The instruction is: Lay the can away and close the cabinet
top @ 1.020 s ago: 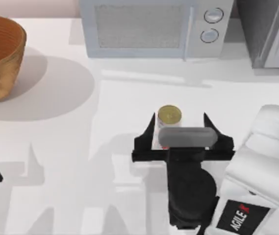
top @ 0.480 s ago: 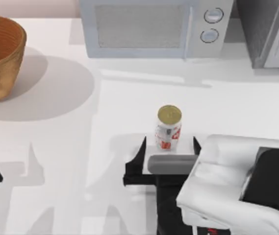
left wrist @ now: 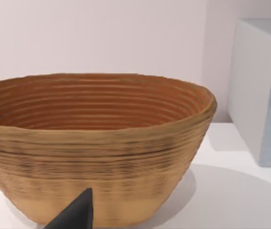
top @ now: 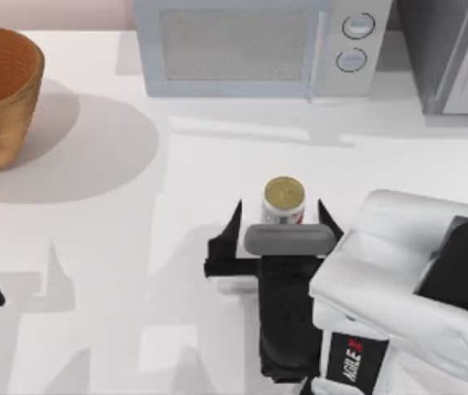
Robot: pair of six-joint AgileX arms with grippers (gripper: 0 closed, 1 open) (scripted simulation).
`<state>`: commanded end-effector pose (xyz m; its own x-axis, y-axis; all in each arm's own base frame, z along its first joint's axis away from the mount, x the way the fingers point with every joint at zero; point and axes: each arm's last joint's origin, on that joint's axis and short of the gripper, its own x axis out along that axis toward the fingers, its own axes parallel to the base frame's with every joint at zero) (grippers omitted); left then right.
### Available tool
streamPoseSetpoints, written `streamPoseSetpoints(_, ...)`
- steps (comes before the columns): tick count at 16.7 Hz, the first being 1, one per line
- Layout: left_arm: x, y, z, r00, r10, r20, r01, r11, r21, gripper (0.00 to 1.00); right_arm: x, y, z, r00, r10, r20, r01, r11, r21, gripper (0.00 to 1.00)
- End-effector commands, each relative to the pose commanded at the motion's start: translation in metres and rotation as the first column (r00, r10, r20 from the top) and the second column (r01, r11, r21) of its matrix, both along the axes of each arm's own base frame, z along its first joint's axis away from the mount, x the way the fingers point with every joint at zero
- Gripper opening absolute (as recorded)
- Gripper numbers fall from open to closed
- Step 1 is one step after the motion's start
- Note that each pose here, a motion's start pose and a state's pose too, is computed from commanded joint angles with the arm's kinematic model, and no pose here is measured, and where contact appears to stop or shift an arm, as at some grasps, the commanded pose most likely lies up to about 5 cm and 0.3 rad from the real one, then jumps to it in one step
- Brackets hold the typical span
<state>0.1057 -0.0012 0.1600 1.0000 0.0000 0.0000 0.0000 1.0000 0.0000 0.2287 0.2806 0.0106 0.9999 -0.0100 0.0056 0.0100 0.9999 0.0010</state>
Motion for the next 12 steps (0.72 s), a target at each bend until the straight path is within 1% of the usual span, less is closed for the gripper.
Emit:
streamPoseSetpoints(2, 0.0, 0.0, 0.0, 1.0, 0.0, 0.0, 0.0, 1.0, 0.0, 1.0, 0.0143, -0.0009, 0.0001, 1.0, 0.0, 0.0, 0.0, 1.0, 0.0, 1.0)
streamPoseSetpoints(6, 0.0, 0.0, 0.0, 1.0, 0.0, 0.0, 0.0, 1.0, 0.0, 1.0, 0.0168, -0.0012, 0.0002, 1.0, 0.0, 0.0, 0.0, 1.0, 0.0, 1.0)
streamPoseSetpoints(12, 0.0, 0.0, 0.0, 1.0, 0.0, 0.0, 0.0, 1.0, 0.0, 1.0, 0.0168, -0.0012, 0.0002, 1.0, 0.0, 0.0, 0.0, 1.0, 0.0, 0.55)
